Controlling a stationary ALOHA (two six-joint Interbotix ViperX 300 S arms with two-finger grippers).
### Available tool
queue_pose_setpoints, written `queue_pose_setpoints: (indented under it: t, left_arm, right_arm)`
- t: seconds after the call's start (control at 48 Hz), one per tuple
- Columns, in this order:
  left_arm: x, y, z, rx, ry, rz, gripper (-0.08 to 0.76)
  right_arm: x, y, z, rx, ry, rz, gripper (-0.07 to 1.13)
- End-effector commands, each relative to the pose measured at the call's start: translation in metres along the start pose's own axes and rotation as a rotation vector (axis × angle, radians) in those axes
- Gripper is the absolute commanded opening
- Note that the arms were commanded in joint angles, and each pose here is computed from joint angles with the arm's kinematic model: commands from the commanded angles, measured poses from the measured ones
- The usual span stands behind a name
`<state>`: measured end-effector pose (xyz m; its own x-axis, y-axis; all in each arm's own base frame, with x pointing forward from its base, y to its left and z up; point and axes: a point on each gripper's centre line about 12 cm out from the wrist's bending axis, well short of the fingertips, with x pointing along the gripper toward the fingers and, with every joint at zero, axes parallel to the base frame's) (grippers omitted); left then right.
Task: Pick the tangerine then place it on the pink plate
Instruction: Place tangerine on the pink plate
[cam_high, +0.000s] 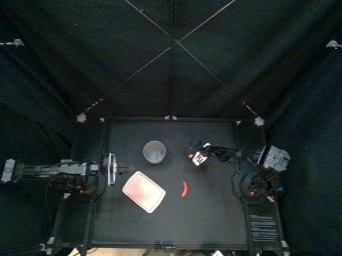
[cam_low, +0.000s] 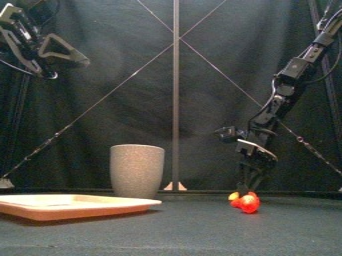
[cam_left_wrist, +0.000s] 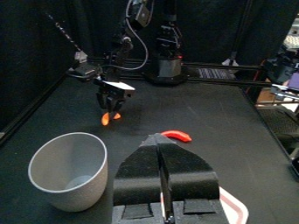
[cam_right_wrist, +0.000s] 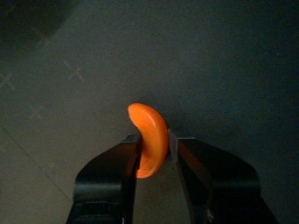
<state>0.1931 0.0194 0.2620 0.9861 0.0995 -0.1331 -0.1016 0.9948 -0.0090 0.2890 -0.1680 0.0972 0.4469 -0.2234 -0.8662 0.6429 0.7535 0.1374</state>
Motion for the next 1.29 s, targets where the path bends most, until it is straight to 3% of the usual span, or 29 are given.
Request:
queue_pose_setpoints:
  t: [0.021,0.146,0.438,0.792,1.021,1.292]
  left_arm:
    - [0.001,0.001,0.007,0.000,-0.023,0.003,0.117]
    - [0.001,0.001,0.007,0.000,-0.029,0.003,0.117]
    - [0.001,0.001,0.010,0.001,-0.048,0.005,0.117]
    - [0.000,0.003,0.011,0.001,-0.060,0.015,0.117]
    - [0.001,0.003,0.010,0.001,-0.055,0.017,0.117]
    - [0.000,0.004,0.006,0.001,-0.048,0.020,0.117]
  right_arm:
    - [-0.011,0.010,0.014,-0.012,-0.048,0.021,0.70]
    - [-0.025,0.038,0.022,-0.059,-0.084,0.076,0.70]
    - [-0.057,0.148,0.031,-0.222,-0.158,0.286,0.70]
    - [-0.025,0.260,0.037,-0.341,-0.146,0.421,0.71]
    - [0.009,0.303,0.061,-0.370,-0.188,0.447,0.71]
    - [0.035,0.319,0.078,-0.406,-0.207,0.436,0.72]
